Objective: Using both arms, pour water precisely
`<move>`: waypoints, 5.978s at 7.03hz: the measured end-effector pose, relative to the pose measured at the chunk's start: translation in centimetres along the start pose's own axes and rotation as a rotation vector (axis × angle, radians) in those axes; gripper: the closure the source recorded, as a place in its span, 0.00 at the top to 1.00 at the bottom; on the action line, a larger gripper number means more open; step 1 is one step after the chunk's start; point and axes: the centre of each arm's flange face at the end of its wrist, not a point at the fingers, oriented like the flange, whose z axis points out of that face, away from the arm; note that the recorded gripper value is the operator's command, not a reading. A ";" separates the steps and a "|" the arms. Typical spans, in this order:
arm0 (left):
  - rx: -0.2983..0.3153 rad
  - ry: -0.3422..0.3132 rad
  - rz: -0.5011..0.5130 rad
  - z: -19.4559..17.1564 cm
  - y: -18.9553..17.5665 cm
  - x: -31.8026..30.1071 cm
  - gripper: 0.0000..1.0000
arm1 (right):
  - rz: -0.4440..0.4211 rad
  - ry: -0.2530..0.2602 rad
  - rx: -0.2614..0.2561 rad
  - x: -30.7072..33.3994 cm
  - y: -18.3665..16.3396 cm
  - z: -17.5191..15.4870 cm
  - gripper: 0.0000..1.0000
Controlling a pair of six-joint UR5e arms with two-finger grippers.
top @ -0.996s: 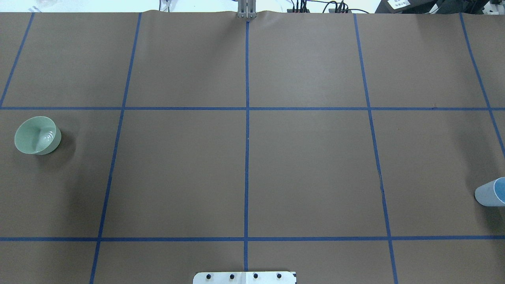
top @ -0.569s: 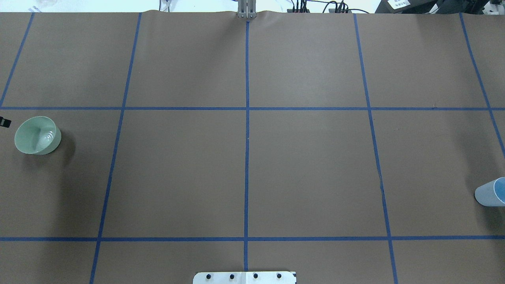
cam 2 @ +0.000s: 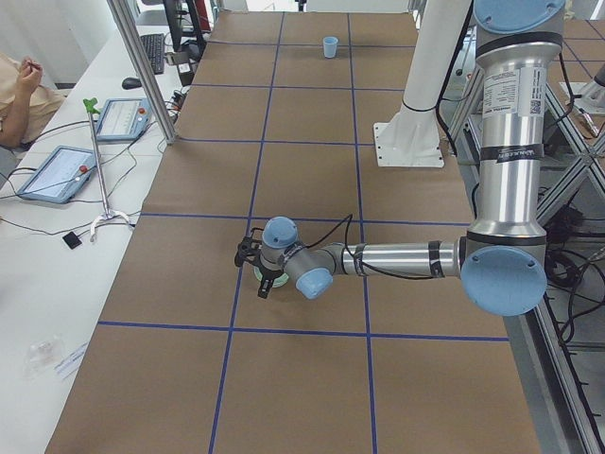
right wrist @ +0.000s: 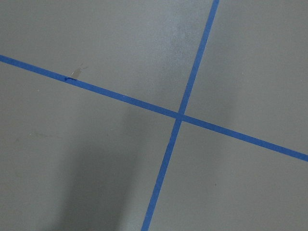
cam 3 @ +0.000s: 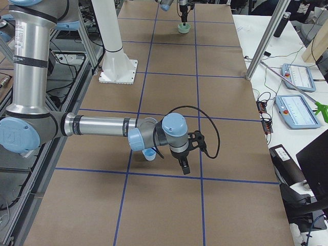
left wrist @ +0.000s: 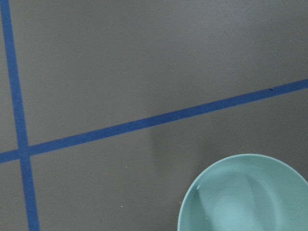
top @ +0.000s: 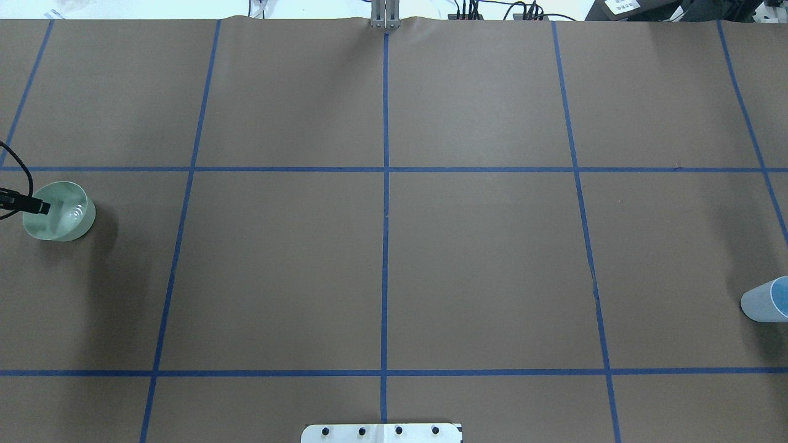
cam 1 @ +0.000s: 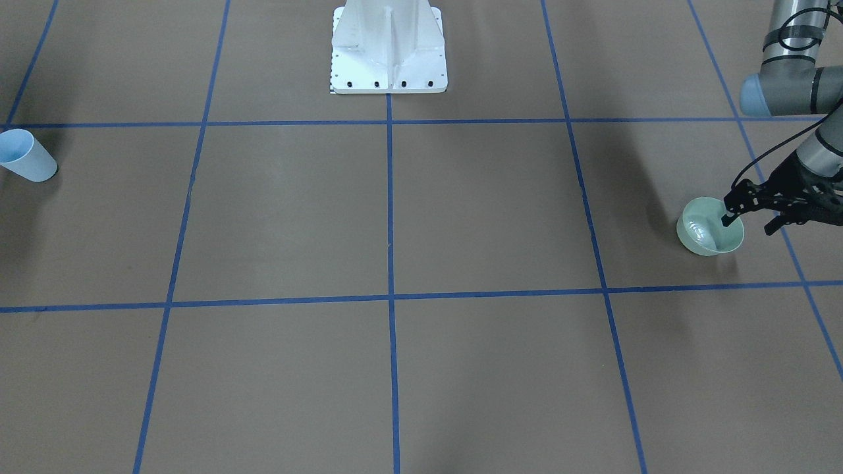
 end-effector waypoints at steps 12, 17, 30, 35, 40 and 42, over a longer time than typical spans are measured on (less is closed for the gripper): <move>-0.022 0.215 -0.085 -4.8 -13.5 32.9 0.00 | 0.012 -0.003 -0.010 0.3 0.6 0.4 1.00; -0.046 0.178 -0.155 0.3 -11.6 58.2 0.00 | 0.015 -0.005 -0.010 0.3 0.7 0.4 1.00; -0.045 -0.018 0.173 -14.9 -12.7 29.1 1.00 | 0.332 -0.077 0.046 -9.7 1.6 -5.2 1.00; -0.137 -0.122 0.219 -18.6 -8.3 -4.5 1.00 | 0.556 -0.045 0.024 -23.0 3.4 -7.8 1.00; -0.099 -0.148 0.148 -19.4 -4.0 -11.6 1.00 | 0.795 0.241 0.217 -33.2 6.2 0.7 1.00; -0.097 -0.148 0.148 -19.5 -4.0 -11.6 1.00 | 0.878 0.331 0.375 -34.4 9.3 5.7 1.00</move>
